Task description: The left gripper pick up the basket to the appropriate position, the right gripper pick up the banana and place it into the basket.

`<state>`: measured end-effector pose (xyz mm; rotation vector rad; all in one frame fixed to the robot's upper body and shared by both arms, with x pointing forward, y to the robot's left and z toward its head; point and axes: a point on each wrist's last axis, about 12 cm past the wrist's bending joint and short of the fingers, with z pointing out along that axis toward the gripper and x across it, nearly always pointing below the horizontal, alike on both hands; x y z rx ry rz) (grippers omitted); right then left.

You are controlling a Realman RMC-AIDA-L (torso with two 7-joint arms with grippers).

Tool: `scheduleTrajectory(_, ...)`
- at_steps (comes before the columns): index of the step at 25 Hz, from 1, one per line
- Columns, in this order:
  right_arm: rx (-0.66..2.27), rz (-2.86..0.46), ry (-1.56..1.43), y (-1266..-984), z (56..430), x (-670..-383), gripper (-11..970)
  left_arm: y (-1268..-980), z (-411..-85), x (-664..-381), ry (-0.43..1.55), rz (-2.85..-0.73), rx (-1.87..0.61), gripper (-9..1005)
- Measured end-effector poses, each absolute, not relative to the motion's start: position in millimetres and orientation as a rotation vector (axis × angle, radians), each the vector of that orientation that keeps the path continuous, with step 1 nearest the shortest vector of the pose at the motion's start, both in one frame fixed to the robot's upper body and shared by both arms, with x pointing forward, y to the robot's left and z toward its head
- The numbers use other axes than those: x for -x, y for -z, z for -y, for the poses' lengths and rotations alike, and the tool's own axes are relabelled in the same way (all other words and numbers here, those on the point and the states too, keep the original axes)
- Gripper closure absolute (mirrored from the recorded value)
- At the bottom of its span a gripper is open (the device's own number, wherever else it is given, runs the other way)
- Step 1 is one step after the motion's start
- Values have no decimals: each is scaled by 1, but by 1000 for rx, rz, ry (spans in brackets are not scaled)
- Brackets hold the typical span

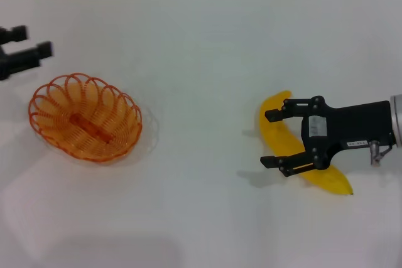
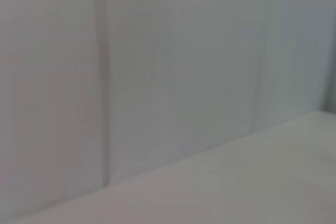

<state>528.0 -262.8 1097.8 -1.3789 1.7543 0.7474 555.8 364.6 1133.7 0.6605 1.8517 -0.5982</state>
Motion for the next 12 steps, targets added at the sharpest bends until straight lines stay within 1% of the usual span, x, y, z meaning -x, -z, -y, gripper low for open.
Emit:
scheduleTrajectory(4,1376,-1758,-749,-1097,263,-528,72,-1146,-378,-564,561,-2030,-605,274)
scheduleTrajectory(12,1376,-1759,-750,-1096,263,-528,74,-1152,-382,-574,470,-2197,-630,275)
